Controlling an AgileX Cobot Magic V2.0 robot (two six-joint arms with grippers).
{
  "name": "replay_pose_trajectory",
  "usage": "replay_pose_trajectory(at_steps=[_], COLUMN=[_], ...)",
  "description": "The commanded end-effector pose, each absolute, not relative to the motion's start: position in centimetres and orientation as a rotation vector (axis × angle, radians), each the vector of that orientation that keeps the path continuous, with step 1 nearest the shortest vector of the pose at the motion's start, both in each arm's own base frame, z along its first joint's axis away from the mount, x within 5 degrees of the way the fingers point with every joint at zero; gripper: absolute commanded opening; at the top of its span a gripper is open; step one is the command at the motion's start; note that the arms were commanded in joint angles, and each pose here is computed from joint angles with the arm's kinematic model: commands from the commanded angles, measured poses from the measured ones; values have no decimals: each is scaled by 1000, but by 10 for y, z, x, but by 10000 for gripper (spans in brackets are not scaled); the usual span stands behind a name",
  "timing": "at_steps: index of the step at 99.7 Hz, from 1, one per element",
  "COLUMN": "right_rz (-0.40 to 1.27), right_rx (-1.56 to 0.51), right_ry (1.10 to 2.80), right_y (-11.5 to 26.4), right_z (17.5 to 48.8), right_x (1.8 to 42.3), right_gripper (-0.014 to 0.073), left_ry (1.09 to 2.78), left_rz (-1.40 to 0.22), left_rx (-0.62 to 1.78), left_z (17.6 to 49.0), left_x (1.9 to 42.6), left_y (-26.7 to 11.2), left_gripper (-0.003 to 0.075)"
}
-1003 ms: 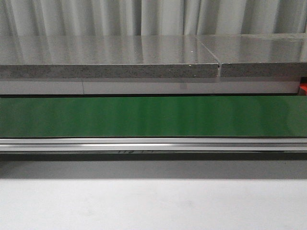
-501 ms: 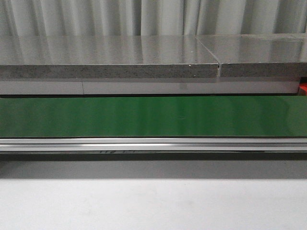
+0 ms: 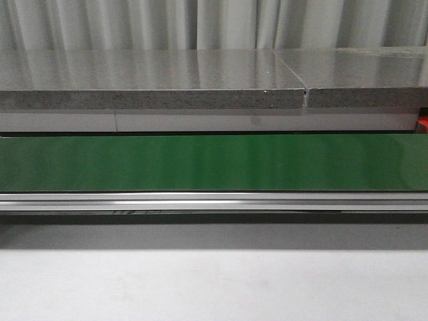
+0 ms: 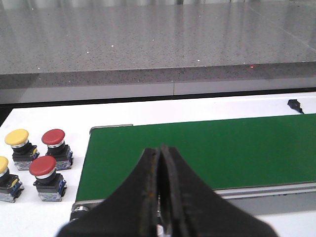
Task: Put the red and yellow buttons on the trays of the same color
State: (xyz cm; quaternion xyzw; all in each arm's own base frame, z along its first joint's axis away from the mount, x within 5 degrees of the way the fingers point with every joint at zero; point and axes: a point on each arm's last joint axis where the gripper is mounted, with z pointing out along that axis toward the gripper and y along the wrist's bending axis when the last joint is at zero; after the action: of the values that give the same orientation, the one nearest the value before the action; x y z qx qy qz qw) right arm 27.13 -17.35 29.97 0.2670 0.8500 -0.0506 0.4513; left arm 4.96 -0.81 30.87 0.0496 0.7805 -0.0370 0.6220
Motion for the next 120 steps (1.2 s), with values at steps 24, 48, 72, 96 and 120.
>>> replay_pose_trajectory(at_steps=[24,48,72,96,120], right_rz=[-85,5,22,15,11], right_rx=[184,-76,-103,-105,-107], right_ry=[1906,1900,1885,1827,1791], right_y=[-70,-11,-1,2,3], right_z=[374,365,347,336,332], right_x=[264,234,189,148,131], right_gripper=[654,654,654,575,110], left_ry=[1705,1705,1705,1705,1705], left_rz=[-108,-108,-108,-108,-108], left_rx=[97,97,97,97,97], left_z=[323,323,323,323,323], left_x=[50,50,50,50,50], left_y=[-9,-9,-9,-9,-9], left_gripper=[-19,-19,-19,-19,-19])
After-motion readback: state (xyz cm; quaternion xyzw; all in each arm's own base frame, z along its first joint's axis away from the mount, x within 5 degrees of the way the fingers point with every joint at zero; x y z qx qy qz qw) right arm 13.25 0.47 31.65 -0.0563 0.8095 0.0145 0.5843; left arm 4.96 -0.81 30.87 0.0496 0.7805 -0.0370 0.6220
